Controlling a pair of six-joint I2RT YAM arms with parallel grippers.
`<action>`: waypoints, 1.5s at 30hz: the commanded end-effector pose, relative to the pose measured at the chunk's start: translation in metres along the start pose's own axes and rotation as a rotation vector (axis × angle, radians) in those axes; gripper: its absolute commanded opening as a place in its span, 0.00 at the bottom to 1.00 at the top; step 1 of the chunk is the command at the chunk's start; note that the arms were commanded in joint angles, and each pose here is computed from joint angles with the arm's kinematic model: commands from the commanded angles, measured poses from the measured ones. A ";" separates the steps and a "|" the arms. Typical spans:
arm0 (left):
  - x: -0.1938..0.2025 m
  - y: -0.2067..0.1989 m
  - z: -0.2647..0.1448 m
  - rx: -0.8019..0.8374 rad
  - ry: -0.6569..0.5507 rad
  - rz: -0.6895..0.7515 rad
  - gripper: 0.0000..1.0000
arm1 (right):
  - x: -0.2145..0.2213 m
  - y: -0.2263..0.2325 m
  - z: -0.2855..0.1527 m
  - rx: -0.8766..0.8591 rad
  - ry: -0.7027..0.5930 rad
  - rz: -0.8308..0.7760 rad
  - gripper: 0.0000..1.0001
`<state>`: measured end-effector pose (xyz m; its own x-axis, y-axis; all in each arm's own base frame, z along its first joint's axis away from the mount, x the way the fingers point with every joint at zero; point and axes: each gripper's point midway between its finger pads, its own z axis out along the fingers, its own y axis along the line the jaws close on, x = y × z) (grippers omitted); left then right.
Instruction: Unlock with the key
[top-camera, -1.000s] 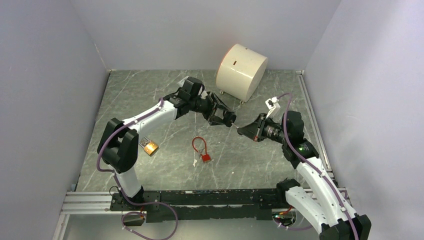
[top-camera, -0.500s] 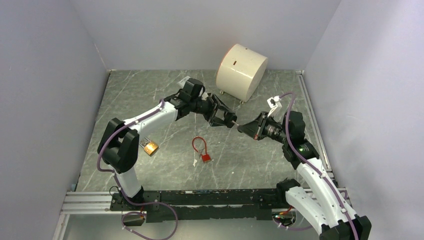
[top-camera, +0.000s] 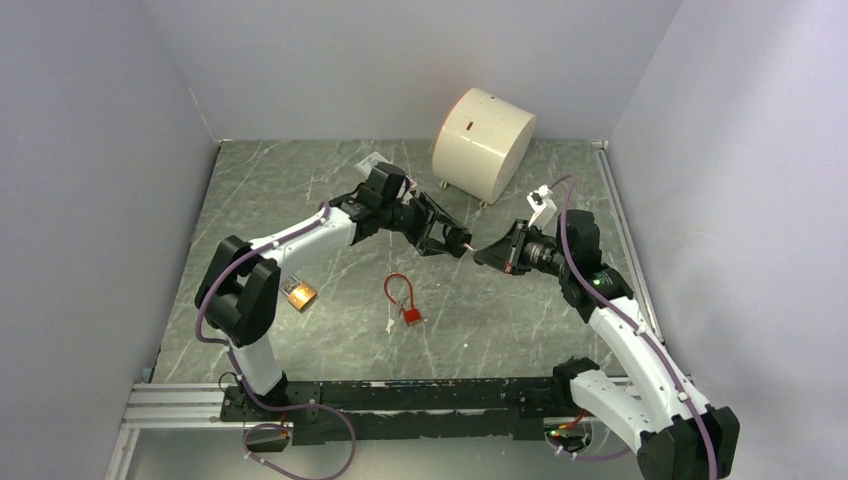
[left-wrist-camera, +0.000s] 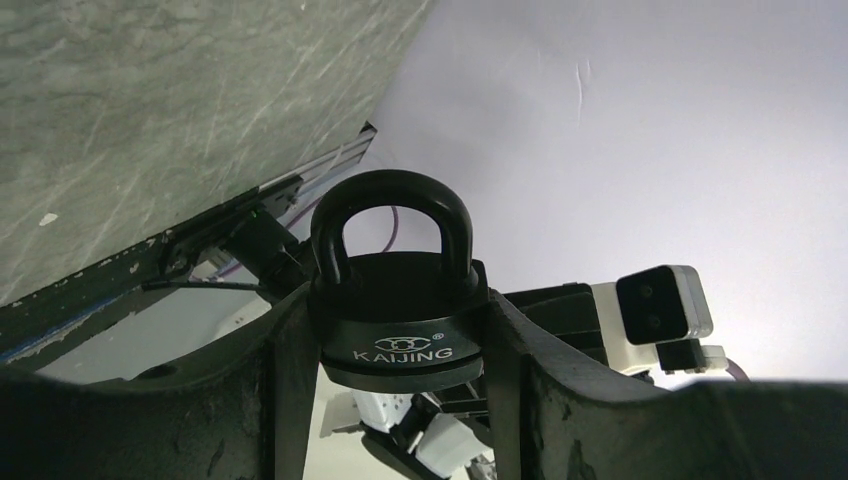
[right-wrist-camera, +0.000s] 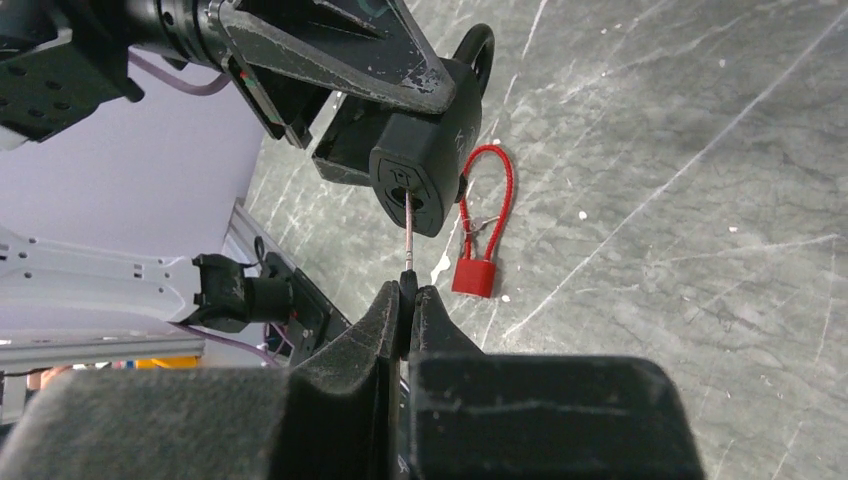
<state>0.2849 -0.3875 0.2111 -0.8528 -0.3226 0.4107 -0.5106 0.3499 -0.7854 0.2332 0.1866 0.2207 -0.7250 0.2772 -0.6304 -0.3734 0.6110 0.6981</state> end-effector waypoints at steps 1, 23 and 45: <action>0.026 -0.031 -0.018 0.087 0.007 0.083 0.31 | -0.019 -0.001 -0.001 0.054 -0.039 -0.024 0.00; 0.030 -0.025 -0.005 0.113 -0.006 -0.002 0.30 | -0.009 -0.013 0.020 0.190 0.053 0.116 0.00; 0.027 -0.022 -0.004 0.125 -0.026 0.016 0.30 | 0.003 -0.013 0.035 0.234 0.170 0.117 0.00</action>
<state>0.2938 -0.3801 0.1568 -0.7262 -0.5282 0.4401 -0.6487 0.3145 -0.6930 0.2459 0.2003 0.1805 -0.8692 0.2451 -0.4294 -0.1056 0.7565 0.6455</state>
